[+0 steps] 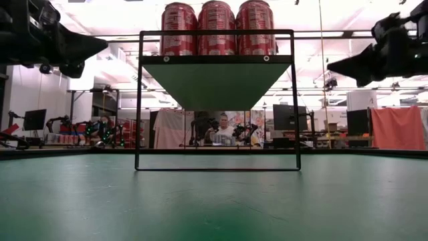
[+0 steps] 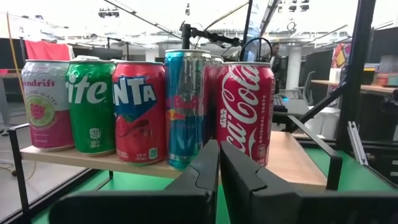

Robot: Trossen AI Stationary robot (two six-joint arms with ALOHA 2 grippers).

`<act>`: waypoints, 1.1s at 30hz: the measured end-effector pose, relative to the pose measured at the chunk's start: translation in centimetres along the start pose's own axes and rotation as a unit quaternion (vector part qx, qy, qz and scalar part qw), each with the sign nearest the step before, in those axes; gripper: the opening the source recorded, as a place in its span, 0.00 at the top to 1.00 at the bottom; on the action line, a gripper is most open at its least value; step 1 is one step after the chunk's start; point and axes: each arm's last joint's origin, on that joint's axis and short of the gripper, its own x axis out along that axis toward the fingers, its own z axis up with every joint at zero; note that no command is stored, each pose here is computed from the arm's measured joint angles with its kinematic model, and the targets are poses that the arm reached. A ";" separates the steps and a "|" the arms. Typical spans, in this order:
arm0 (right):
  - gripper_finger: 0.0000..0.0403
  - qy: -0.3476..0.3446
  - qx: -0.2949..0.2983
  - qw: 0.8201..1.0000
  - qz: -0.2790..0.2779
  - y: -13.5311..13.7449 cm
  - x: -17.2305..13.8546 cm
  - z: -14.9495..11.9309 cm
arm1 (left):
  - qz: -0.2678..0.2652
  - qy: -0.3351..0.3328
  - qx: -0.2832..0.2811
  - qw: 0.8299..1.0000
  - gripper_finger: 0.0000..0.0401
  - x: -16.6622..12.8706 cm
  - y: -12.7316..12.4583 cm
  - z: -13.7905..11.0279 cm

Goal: Place canned beverage on shelf
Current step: Return to Home Position

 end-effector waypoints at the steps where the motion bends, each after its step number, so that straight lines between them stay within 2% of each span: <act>1: 0.98 0.005 -0.006 1.000 -0.015 -0.1 0.0 -0.1 | 0.000 0.000 0.000 1.000 1.00 0.0 0.0 0.0; 4: 0.98 0.008 -0.012 0.999 -0.042 -0.2 0.0 -0.1 | 0.000 0.001 0.000 1.000 1.00 0.0 0.0 0.0; 33: 0.98 0.008 -0.012 0.999 -0.042 -0.2 0.0 -0.1 | 0.001 0.001 -0.001 1.000 1.00 0.0 0.0 0.0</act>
